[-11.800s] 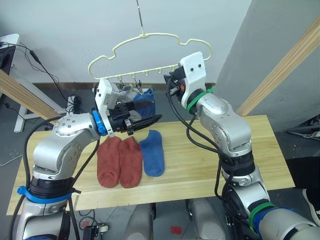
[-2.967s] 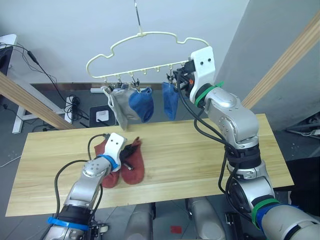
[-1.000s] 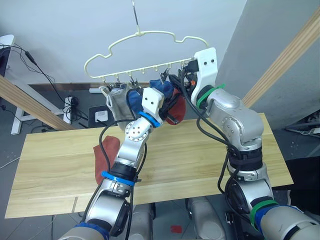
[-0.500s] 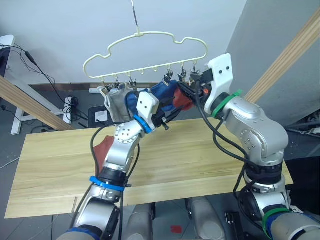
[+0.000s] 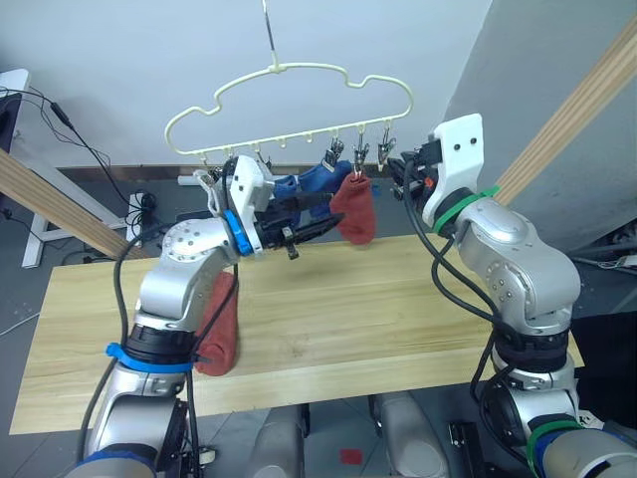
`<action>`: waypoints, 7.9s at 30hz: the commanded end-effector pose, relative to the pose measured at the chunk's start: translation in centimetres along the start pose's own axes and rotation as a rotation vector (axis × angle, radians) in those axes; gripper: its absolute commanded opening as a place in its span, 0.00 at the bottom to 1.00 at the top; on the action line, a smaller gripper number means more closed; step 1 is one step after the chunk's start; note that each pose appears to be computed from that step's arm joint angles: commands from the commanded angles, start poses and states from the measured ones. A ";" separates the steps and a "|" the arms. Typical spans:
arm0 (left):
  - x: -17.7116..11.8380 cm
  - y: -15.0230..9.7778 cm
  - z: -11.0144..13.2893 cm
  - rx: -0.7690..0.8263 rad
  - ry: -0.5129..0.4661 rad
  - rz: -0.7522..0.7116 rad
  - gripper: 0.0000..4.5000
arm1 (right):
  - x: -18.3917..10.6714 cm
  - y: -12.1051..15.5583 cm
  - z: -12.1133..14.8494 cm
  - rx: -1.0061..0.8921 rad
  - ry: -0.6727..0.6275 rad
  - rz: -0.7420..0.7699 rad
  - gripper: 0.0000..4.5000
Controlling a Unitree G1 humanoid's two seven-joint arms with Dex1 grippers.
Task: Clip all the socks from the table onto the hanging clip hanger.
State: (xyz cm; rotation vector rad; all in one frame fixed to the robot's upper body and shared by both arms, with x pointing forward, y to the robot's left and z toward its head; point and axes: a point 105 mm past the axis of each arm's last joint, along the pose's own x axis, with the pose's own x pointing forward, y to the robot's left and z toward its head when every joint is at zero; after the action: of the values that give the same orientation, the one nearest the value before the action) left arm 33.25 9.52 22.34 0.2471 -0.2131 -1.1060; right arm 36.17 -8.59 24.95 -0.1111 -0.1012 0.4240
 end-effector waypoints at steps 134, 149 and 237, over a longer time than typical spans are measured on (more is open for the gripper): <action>-17.2 -0.1 -19.7 -0.320 0.616 0.970 0.48 | 3.5 1.9 3.7 0.042 -0.140 0.070 0.00; 0.9 -1.2 -6.1 0.125 0.058 0.228 0.03 | 3.6 1.8 3.8 0.045 -0.136 0.065 0.00; -6.4 0.3 -1.5 0.080 0.150 0.251 0.74 | -4.9 0.0 3.1 -0.322 -0.076 0.413 1.00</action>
State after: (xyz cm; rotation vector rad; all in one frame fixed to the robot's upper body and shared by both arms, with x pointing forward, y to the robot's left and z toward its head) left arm 32.09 14.10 18.97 0.3514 -0.1254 -0.8486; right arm 32.78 -10.84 26.57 -0.3839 -0.1527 0.7502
